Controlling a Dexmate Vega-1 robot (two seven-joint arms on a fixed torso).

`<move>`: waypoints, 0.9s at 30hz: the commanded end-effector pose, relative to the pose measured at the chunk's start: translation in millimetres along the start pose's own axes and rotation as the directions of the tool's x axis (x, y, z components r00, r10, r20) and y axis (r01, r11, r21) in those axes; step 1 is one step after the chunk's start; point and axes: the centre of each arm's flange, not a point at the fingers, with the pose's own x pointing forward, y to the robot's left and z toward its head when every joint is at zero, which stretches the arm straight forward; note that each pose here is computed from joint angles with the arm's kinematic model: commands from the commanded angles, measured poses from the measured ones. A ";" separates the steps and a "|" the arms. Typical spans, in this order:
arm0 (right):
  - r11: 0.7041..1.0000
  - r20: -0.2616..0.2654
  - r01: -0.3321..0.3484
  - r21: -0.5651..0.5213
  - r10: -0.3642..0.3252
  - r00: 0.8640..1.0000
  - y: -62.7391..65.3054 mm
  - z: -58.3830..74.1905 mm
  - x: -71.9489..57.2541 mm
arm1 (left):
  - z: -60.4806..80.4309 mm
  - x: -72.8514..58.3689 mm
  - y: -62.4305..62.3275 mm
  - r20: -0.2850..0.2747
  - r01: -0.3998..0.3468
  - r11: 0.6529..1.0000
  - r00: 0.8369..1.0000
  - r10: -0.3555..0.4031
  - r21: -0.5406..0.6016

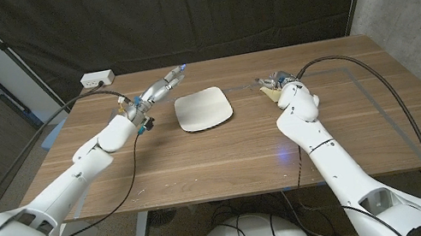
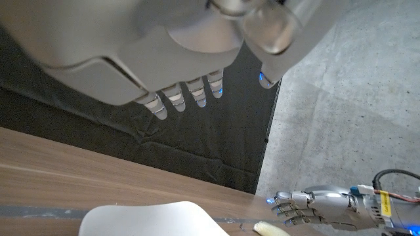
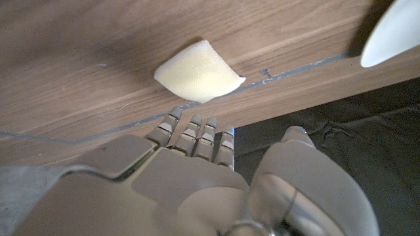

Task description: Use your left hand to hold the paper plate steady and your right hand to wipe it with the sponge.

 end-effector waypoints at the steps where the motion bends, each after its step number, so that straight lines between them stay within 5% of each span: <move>1: 0.975 0.234 0.074 0.208 -0.123 0.964 -19.3 -0.1 -9.5 | -0.6 -8.3 10.2 0.011 -0.034 0.992 0.999 0.036 -0.122; 7: 0.956 0.309 0.067 0.284 -0.158 0.938 -19.6 -3.7 -8.0 | -4.4 -13.2 17.3 0.008 -0.048 0.981 0.999 0.050 -0.187; 19: 0.861 0.465 -0.095 0.499 -0.174 0.868 -13.2 -5.9 -0.4 | -17.9 -20.7 29.0 -0.009 -0.066 0.925 0.998 0.068 -0.374; 27: 0.807 0.481 -0.113 0.580 -0.227 0.847 -15.6 -6.6 -4.2 | -26.7 -25.1 33.1 -0.005 -0.058 0.914 0.998 0.062 -0.401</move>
